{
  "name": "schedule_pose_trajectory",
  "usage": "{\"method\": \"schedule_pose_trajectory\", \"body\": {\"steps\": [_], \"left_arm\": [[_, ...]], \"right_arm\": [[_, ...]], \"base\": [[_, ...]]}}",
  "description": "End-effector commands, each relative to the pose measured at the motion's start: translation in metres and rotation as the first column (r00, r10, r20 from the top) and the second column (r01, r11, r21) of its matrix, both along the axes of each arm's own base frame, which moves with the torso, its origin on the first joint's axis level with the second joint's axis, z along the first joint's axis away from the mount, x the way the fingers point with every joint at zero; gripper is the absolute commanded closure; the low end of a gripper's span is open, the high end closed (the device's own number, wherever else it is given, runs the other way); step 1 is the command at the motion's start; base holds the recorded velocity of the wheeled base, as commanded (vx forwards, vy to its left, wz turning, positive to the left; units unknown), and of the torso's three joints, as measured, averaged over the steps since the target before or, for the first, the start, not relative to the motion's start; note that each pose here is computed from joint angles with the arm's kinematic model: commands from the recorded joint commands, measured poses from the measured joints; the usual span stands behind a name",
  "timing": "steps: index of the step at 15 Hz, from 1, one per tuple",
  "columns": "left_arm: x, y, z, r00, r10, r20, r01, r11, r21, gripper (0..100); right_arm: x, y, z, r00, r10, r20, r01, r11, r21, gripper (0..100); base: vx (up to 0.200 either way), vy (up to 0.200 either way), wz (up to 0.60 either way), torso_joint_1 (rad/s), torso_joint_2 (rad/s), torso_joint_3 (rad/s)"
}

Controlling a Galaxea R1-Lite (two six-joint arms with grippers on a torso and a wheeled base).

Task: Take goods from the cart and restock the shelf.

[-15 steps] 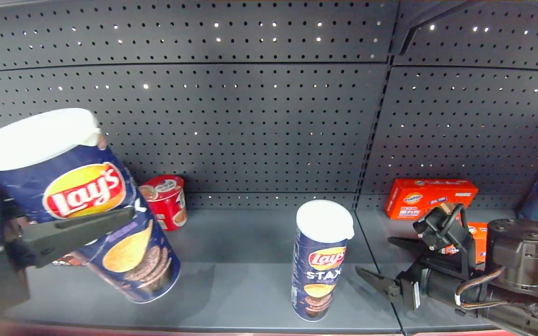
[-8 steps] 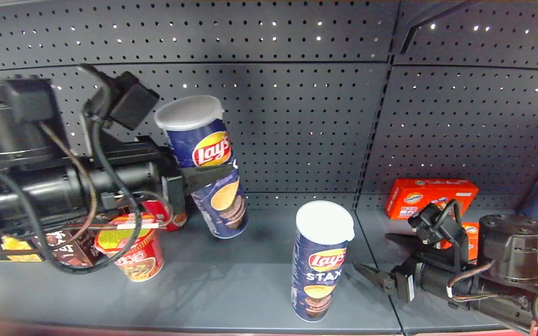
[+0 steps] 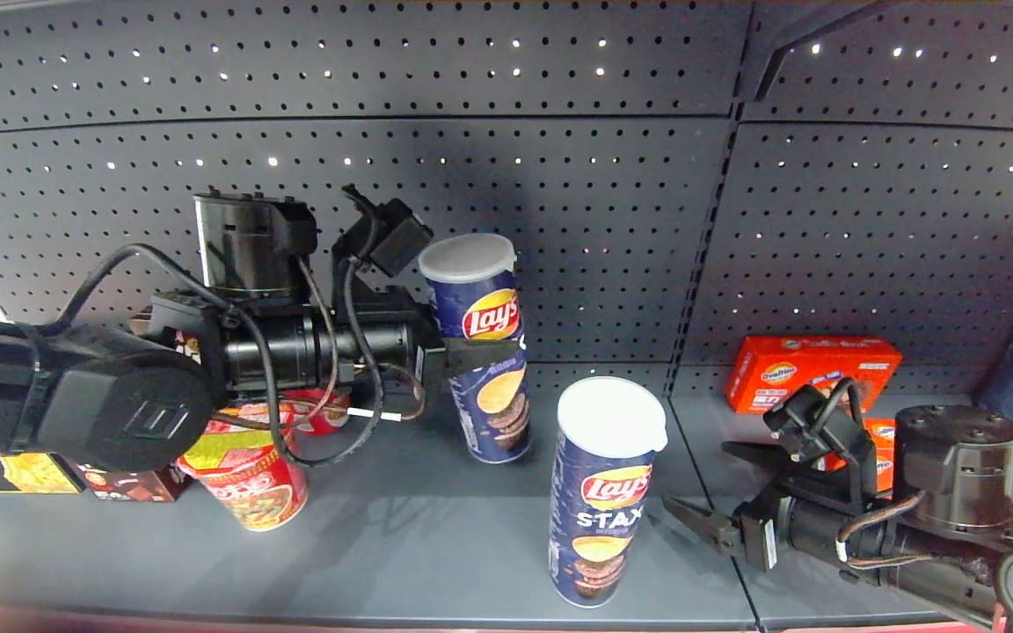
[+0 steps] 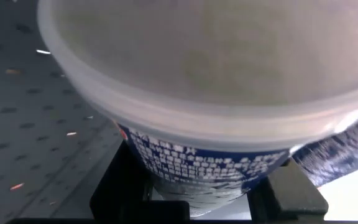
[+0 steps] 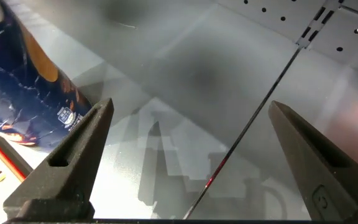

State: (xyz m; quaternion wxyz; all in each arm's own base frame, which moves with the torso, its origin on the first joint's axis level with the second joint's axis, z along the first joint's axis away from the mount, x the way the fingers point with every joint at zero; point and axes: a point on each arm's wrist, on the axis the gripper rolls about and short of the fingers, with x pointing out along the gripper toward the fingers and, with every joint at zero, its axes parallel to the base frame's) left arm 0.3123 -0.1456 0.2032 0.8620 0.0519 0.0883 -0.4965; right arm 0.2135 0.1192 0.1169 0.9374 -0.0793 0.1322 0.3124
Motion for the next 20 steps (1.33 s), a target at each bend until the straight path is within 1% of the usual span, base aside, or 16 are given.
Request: {"method": "schedule_pose_trajectory", "body": {"steps": [1,2,4,7,8,11,13,15,20], "left_arm": [[0.014,-0.007,-0.015,0.999,-0.01,-0.031,0.01,1.0,0.014,100],[0.021,-0.01,-0.018,1.0,-0.014,-0.024,0.015,1.0,0.022,100],[0.035,-0.016,-0.022,1.0,-0.017,-0.011,0.017,0.999,0.028,100],[0.049,-0.028,-0.031,0.999,-0.034,-0.02,0.035,0.999,0.038,100],[0.053,-0.034,-0.033,0.999,-0.042,-0.018,0.043,0.998,0.038,100],[0.062,-0.042,-0.033,0.999,-0.05,-0.013,0.05,0.998,0.037,100],[0.068,-0.045,-0.033,0.999,-0.052,-0.016,0.052,0.998,0.039,100],[0.074,-0.048,-0.034,0.999,-0.052,-0.009,0.052,0.998,0.036,100],[0.088,-0.054,-0.042,0.999,-0.052,-0.006,0.052,0.998,0.035,100]], "right_arm": [[0.0,0.001,0.0,1.0,0.002,0.001,-0.002,1.0,0.0,0],[0.0,0.0,0.001,1.0,0.002,0.004,-0.002,1.0,0.002,0],[0.0,0.001,0.001,1.0,0.004,0.006,-0.004,1.0,0.003,0],[0.0,0.001,0.002,1.0,0.004,0.008,-0.004,1.0,0.004,0],[0.0,0.001,0.002,1.0,0.004,0.008,-0.004,1.0,0.003,0],[0.001,0.001,0.002,1.0,0.006,0.011,-0.006,1.0,0.004,0],[0.002,0.002,0.002,1.0,0.007,0.009,-0.007,1.0,0.004,0],[0.003,0.002,0.001,1.0,0.009,0.006,-0.009,1.0,0.003,0],[0.009,0.005,0.0,1.0,0.01,0.005,-0.01,1.0,0.005,0]], "base": [[0.0,0.0,0.0,0.0,0.0,0.0],[0.0,0.0,0.0,0.0,0.0,0.0],[0.0,0.0,0.0,0.0,0.0,0.0],[0.0,0.0,0.0,0.0,0.0,0.0],[0.0,0.0,0.0,0.0,0.0,0.0],[0.0,0.0,0.0,0.0,0.0,0.0],[0.0,0.0,0.0,0.0,0.0,0.0],[0.0,0.0,0.0,0.0,0.0,0.0],[0.0,0.0,0.0,0.0,0.0,0.0]]}}
